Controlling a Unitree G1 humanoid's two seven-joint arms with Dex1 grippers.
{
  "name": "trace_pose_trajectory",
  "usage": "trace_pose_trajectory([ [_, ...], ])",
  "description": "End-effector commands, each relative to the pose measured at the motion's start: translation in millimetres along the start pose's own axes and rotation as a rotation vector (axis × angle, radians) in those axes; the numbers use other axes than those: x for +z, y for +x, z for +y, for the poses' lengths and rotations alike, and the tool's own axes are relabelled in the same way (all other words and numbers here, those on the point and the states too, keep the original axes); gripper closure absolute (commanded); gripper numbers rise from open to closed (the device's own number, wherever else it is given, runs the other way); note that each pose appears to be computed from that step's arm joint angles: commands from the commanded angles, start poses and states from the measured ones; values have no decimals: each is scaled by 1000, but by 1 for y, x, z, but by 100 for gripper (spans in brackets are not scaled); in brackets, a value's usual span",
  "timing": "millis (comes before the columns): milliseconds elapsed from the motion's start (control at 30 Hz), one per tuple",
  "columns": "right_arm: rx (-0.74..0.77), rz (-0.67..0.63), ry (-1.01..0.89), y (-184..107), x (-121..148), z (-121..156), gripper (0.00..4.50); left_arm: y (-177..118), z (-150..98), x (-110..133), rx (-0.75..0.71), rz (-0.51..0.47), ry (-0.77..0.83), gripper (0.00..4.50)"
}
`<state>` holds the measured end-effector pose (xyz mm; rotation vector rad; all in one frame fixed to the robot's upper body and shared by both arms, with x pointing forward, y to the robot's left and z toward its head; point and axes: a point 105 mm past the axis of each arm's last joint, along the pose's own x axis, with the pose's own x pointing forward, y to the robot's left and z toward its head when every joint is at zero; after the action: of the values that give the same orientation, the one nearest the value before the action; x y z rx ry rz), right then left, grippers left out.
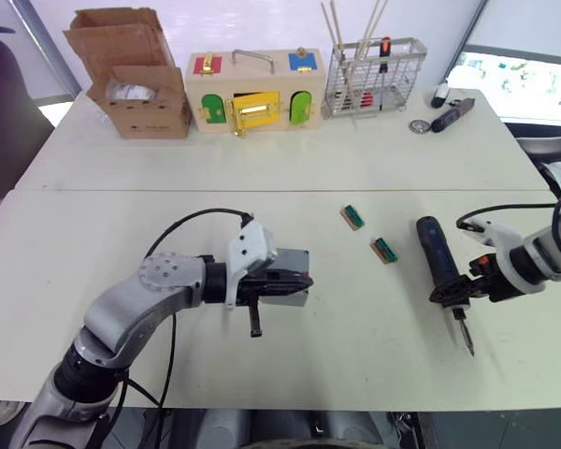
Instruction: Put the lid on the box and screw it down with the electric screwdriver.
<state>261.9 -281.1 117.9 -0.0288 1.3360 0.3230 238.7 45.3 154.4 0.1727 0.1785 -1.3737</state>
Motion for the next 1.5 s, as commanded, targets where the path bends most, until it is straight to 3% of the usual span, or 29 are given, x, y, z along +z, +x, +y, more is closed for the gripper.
trace_pose_trajectory([
  [33,-65,69,-38,10,-14,-4,185,-3,-4,9,0,-26,31,450],
  [133,-76,92,-60,12,-22,-3,260,-3,-1,9,3,-25,31,450],
  [400,-101,87,-69,18,-28,-5,261,-3,3,6,2,-19,33,450],
  [733,5,-102,41,10,-4,0,261,-15,27,2,11,24,47,450],
  [800,46,-195,73,1,11,3,261,-18,33,2,11,28,48,450],
  [933,160,-640,142,-57,75,11,261,-26,47,6,3,35,42,450],
  [1000,185,-780,140,-76,90,17,261,-29,51,6,-3,42,42,450],
  [1067,228,-1081,53,-114,110,38,261,-32,55,7,-25,70,52,450],
  [1133,293,-1323,-34,-140,113,66,261,-35,58,8,-49,101,64,450],
  [1200,337,-1426,-67,-145,111,84,261,-37,60,8,-65,114,68,450],
  [1367,659,-1606,21,-142,108,142,261,-39,62,11,-92,149,81,450],
  [1500,632,-1759,2,-145,114,172,261,-42,60,12,-103,160,77,450],
])
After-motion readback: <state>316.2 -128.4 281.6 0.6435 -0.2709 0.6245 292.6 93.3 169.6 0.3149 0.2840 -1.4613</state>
